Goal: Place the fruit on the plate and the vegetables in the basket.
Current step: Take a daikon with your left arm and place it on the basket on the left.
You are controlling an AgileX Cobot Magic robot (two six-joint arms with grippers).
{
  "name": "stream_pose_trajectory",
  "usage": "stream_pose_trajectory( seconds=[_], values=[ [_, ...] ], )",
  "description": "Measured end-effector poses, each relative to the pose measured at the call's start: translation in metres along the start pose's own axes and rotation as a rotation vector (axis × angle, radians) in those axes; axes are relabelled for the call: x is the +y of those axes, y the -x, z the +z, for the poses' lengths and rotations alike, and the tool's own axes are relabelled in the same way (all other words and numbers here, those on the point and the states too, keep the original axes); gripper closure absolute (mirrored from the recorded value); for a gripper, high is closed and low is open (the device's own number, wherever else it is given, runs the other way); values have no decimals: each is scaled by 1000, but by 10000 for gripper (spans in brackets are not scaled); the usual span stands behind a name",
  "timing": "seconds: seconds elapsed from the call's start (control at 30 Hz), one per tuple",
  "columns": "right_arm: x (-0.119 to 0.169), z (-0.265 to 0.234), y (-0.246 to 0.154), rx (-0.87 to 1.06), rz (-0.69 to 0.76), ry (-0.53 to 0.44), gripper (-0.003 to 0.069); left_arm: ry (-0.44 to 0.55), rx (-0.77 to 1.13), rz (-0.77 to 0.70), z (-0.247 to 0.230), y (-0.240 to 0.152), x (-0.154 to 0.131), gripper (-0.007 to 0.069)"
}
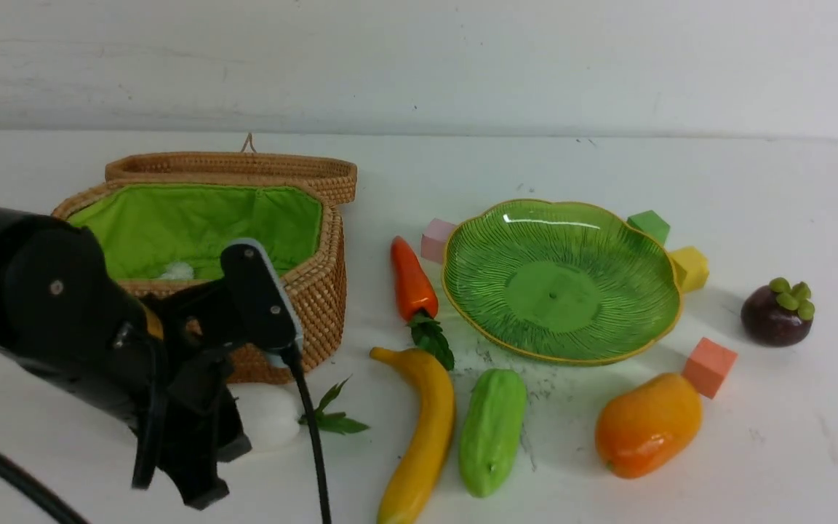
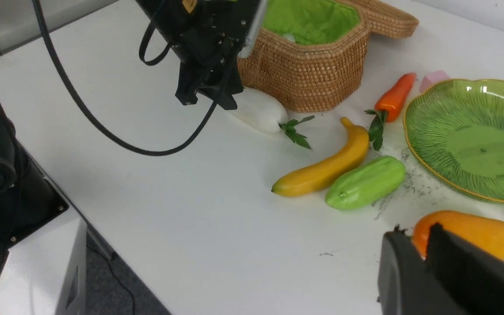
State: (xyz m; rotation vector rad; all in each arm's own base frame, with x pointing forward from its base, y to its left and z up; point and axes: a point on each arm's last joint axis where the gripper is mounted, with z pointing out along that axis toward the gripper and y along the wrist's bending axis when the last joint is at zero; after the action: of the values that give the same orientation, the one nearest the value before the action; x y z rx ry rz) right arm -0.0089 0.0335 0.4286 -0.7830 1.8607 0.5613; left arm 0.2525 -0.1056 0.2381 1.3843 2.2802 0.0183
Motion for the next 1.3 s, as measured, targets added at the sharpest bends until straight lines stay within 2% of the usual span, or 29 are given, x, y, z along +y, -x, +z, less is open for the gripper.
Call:
stream_pose_trajectory(
  seconds=[0.07,0.13,0.27,0.53,0.67,0.93,1.17,1.3],
  values=[
    [0,0,0,0,0,-1,559,21,14,73,11,0,4,148],
    [0,0,0,1,-1,-2,556,32,30,120,21,0,7,71],
    [0,0,0,1,-1,-2,551,43,67,182,39,-2,11,23],
    [0,0,0,0,0,-1,543,57,111,271,67,-6,15,71],
    [0,0,0,0,0,0,541,-24,196,271,80,-15,9,110],
    [0,0,0,-1,2,5,541,-65,235,260,80,-19,6,134],
    [1,0,0,-2,3,8,541,-96,224,173,72,-17,2,134],
    [1,0,0,-5,3,7,541,-66,175,164,50,-7,-2,134]
  ],
)
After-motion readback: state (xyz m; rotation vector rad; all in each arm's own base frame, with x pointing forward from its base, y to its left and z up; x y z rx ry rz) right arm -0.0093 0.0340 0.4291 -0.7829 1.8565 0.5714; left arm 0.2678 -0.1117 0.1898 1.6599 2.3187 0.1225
